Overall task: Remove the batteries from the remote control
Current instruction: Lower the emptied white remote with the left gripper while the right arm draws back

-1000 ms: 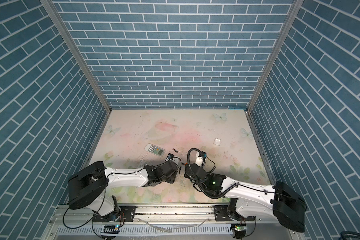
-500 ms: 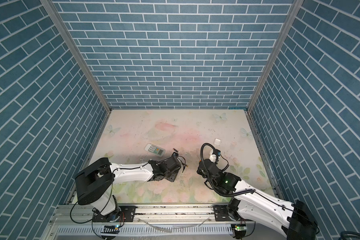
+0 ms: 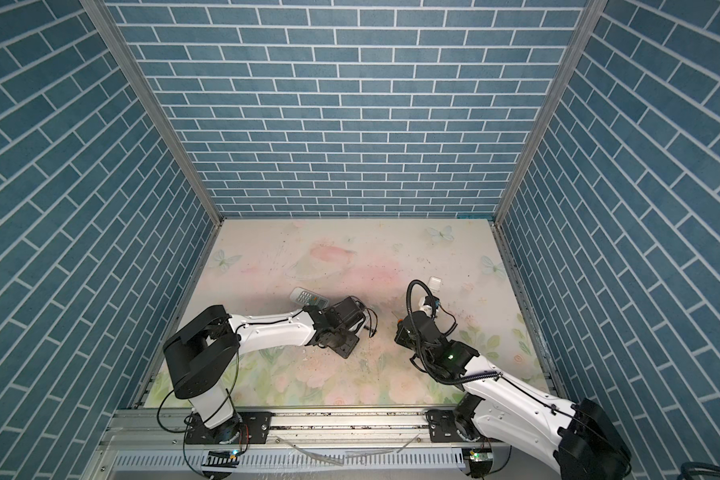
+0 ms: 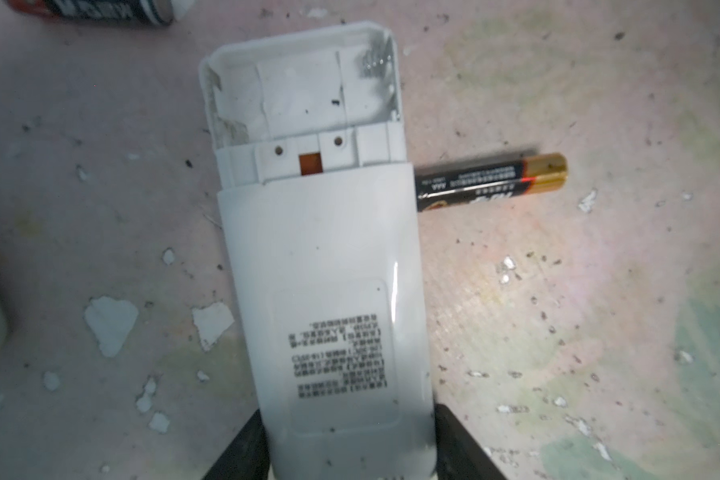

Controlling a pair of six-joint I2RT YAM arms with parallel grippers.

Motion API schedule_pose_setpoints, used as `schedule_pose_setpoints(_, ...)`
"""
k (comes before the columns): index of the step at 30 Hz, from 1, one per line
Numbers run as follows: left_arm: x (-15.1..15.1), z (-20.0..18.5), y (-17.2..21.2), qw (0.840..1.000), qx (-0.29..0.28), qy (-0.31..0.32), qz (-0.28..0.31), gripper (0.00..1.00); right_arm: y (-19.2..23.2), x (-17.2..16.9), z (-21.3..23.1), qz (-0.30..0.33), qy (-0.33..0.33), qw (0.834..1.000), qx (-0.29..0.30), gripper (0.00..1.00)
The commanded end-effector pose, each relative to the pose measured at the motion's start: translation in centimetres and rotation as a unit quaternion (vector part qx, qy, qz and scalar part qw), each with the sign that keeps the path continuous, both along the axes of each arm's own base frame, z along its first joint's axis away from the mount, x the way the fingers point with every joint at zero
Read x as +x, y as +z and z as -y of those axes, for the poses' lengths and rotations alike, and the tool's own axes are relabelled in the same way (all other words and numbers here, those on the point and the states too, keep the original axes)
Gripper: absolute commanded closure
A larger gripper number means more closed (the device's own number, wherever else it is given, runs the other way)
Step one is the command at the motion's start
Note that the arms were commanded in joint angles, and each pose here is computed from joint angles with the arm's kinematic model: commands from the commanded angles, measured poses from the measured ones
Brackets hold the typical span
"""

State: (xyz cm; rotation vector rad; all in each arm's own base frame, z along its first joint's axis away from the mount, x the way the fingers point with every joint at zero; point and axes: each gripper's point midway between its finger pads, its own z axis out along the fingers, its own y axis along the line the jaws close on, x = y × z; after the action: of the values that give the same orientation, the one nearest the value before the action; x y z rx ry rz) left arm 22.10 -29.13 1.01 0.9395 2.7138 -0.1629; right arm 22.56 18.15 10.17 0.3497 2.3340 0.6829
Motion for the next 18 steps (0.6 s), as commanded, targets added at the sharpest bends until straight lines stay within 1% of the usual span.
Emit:
schedule_pose_setpoints(1, -2.1, -3.4, -5.4, 0.993, 0.086, -0.035, -0.079, 0.4, -0.7, 0.1, -0.1, 0.002, 0.013, 1.0, 0.001, 1.0)
schedule_pose_setpoints(6, -0.6, -1.8, -5.5, 0.992, 0.085, -0.045, -0.078, 0.4, -0.7, 0.6, 0.0, 0.001, 0.009, 1.0, 0.005, 1.0)
schedule_pose_setpoints(13, 1.7, -0.5, -5.2, 0.995, 0.075, -0.024, -0.064, 0.39, -1.1, 1.5, 0.7, -0.003, -0.008, 1.0, 0.006, 1.0)
schedule_pose_setpoints(18, 3.3, -0.1, -4.5, 0.997, 0.064, -0.007, -0.051, 0.35, -2.1, 2.3, 0.8, -0.013, -0.015, 1.0, 0.007, 1.0)
